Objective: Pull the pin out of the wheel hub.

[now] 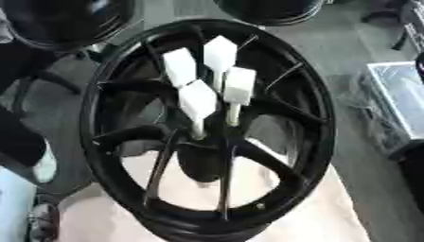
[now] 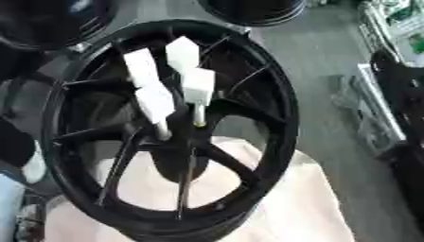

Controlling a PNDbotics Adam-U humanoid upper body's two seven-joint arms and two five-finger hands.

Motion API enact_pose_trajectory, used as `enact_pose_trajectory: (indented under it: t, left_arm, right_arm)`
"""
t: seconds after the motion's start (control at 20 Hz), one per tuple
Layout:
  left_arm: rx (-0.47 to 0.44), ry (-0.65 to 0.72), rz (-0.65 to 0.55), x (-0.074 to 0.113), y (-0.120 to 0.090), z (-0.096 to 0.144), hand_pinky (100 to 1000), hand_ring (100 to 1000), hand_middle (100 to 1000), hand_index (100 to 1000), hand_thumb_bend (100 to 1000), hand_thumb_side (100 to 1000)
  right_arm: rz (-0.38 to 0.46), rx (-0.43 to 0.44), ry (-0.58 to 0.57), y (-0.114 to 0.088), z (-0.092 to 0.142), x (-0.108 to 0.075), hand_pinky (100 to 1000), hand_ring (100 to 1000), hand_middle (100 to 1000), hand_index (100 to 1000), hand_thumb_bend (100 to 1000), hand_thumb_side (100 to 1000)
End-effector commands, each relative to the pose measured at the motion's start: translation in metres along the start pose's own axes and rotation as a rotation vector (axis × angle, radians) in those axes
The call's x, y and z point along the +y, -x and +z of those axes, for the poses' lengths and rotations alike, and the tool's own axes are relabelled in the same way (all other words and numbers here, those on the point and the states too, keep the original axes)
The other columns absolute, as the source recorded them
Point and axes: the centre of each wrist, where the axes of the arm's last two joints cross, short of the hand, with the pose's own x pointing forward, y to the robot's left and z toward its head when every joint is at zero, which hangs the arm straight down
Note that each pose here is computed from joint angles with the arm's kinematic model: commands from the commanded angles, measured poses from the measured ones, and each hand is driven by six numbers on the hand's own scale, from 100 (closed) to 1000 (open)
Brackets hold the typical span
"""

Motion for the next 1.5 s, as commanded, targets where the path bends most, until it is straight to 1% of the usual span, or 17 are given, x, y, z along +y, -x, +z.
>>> enact_pose_trajectory:
  t: [0.05,0.55,0.9,1.0,1.05,1.15,1.2,1.3,1.45,1.5]
  left_arm:
    - [-0.053,-0.012,-0.026,0.012,-0.017,-0.006,792,811,814,881,263,768]
    - [-0.056,0.000,-0.042,0.012,-0.020,-0.006,791,810,809,877,258,763]
    - [-0.091,0.039,-0.078,0.009,-0.031,-0.008,789,808,806,875,258,751]
    - [-0.091,0.043,-0.082,0.009,-0.032,-0.007,789,808,806,875,259,750]
    - [-0.090,0.043,-0.085,0.010,-0.032,-0.007,788,808,806,874,259,749]
    - [-0.086,0.039,-0.089,0.012,-0.031,-0.007,788,807,805,874,259,750]
    - [-0.085,0.037,-0.091,0.012,-0.031,-0.007,788,807,805,874,259,749]
    - [-0.085,0.036,-0.096,0.014,-0.032,-0.007,788,807,805,874,258,748]
    - [-0.091,0.039,-0.108,0.015,-0.034,-0.007,787,807,805,874,258,745]
    - [-0.092,0.039,-0.110,0.016,-0.034,-0.006,787,807,806,874,258,746]
  right_arm:
    - [0.022,-0.032,0.007,-0.012,-0.003,-0.007,848,797,693,896,522,584]
    - [0.023,-0.031,0.002,-0.013,-0.003,-0.007,847,793,689,895,524,580]
    - [0.032,-0.038,-0.005,-0.016,-0.003,-0.006,846,792,688,893,529,572]
    - [0.069,-0.063,-0.019,-0.027,-0.005,-0.006,844,791,689,894,537,576]
    - [0.098,-0.086,-0.033,-0.037,-0.006,-0.006,844,791,691,894,533,586]
    - [0.163,-0.138,-0.074,-0.058,-0.008,-0.003,846,794,700,898,516,637]
    - [0.199,-0.165,-0.105,-0.068,-0.008,0.001,847,796,704,898,513,637]
    - [0.270,-0.226,-0.167,-0.087,-0.007,0.011,854,800,713,895,506,596]
    - [0.375,-0.354,-0.271,-0.114,-0.003,0.028,863,804,720,890,494,529]
    - [0.404,-0.390,-0.308,-0.120,-0.002,0.035,867,806,725,889,481,518]
